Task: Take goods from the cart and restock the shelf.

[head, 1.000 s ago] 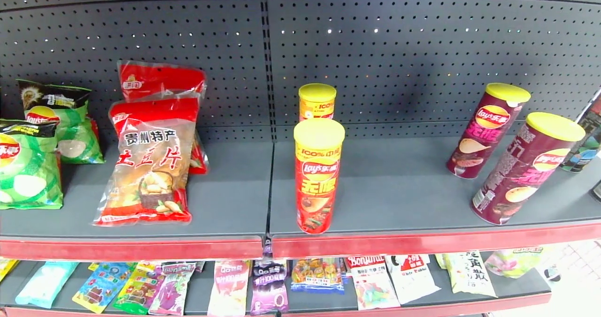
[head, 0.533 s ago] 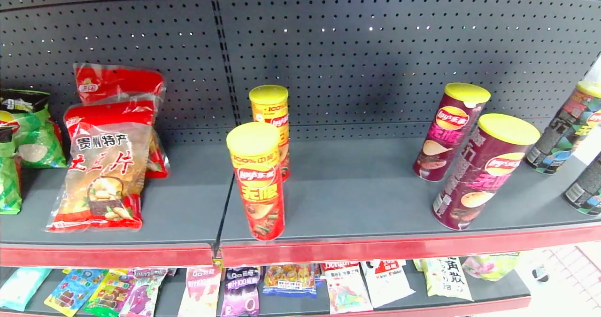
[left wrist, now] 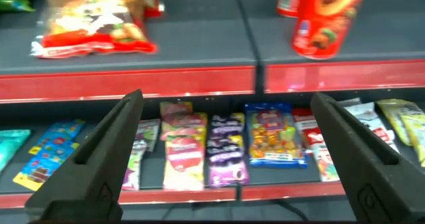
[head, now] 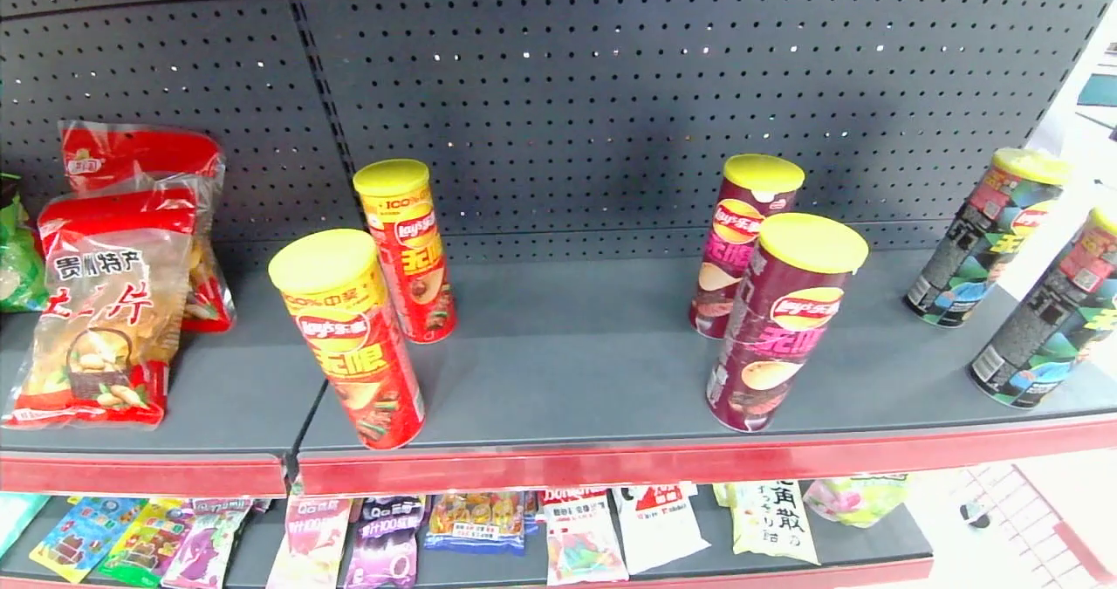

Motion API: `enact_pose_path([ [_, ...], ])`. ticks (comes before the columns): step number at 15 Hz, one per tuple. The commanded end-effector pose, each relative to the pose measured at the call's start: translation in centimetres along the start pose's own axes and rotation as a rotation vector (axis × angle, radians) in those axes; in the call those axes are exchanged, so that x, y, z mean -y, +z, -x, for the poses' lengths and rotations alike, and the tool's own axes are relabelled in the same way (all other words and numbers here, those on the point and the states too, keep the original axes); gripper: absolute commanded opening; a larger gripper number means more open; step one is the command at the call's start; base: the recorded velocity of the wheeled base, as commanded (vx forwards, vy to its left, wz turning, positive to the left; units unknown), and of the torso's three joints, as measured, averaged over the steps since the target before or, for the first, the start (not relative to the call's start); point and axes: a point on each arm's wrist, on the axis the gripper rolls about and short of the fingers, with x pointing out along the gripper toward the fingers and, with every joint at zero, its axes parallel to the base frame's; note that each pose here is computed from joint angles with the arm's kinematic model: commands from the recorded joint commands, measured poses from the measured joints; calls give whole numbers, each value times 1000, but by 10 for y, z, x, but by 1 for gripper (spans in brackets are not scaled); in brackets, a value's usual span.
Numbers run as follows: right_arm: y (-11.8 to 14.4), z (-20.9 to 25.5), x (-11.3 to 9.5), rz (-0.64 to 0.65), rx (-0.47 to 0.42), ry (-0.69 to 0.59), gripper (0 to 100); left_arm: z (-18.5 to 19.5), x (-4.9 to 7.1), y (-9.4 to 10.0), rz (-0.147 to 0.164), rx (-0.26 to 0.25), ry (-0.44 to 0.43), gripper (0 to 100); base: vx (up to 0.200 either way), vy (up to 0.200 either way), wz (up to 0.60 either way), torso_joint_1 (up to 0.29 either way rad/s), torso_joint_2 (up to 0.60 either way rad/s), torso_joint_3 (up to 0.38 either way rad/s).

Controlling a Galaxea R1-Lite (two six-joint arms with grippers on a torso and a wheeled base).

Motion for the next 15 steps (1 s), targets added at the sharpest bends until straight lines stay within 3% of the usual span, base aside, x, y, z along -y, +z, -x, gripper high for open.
enact_pose_path([
  [1, 0, 0, 0, -3, 1, 2, 100, 0, 0, 0, 0, -2, 0, 100, 0, -200, 0, 7, 2, 7],
  [9, 0, 0, 0, -5, 1, 2, 100, 0, 0, 0, 0, -2, 0, 100, 0, -200, 0, 3, 3, 0],
  [15, 0, 0, 0, -5, 1, 2, 100, 0, 0, 0, 2, 0, 0, 100, 0, 0, 0, 0, 0, 0],
])
